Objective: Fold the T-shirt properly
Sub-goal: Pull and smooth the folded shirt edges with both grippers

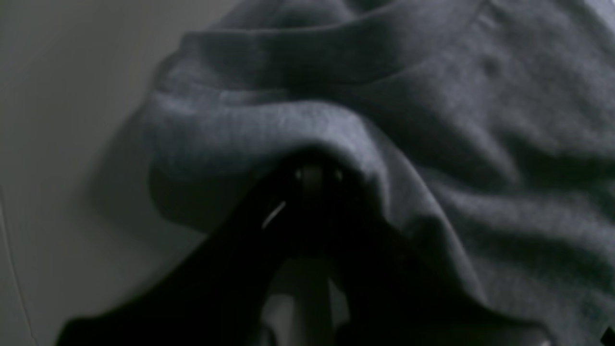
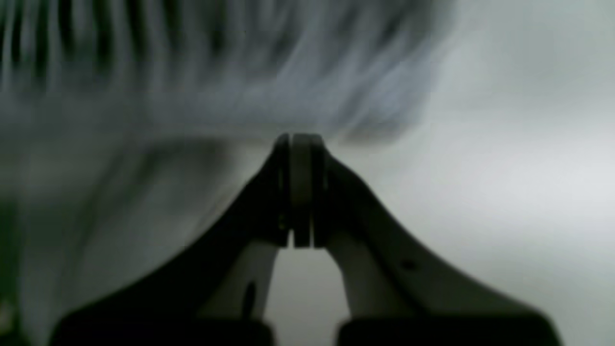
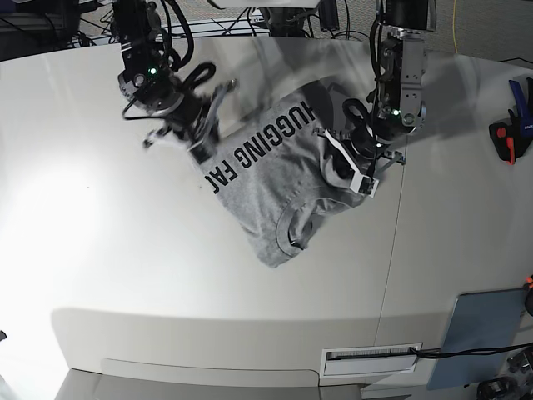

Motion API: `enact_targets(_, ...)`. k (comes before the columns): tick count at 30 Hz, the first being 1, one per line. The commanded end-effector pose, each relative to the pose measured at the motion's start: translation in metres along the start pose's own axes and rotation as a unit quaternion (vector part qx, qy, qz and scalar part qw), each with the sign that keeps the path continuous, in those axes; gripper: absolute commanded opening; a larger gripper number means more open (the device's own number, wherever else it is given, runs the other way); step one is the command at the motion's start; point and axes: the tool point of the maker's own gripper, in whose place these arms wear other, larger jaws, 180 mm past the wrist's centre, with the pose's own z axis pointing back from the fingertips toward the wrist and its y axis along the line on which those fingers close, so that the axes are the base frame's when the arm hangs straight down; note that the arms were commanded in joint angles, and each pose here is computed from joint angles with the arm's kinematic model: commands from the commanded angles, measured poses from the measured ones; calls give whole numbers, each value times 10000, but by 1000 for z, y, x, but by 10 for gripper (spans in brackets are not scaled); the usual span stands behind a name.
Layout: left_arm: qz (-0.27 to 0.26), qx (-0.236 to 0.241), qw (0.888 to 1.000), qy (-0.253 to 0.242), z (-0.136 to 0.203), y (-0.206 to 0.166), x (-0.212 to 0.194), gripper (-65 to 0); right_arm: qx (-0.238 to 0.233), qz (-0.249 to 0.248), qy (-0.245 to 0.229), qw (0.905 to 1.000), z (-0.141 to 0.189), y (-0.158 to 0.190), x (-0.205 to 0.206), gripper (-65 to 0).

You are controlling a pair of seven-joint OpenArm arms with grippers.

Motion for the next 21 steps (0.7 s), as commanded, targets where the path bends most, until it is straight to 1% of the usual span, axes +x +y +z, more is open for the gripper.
enact_targets(1,-31,34,9999,-138,1,3,10,-650,-297,3,-236,9993,2,-20,16,-650)
enact_targets(3,-29,48,9999,-99,1,3,8,-650,-469,-55,-259,9985,-4,-38,22,-650)
enact_targets(5,-28,47,9999,-94,1,3,8,-650,-540,-98,-221,9982,-13,-49,24,-650)
enact_targets(13,-116,110,9999,-50,2,6,6,-650,-481,-288,205,9982,-53,-68,14,-650)
enact_targets(15,-206,171,9996,-17,2,8,5,-650,-314,-388,256,9984,-58,-63,11,-650)
enact_targets(18,-393,331,9987,62,2,14,2,-650,172,-414,155,9989,-58,-45,13,-650)
enact_targets(19,-408,462,9981,90,3,20,1,-650,260,-446,133,9986,-58,-41,13,-650)
enact_targets(21,-344,828,9959,122,7,37,-1,-650,286,-467,143,9984,-58,-39,12,-650)
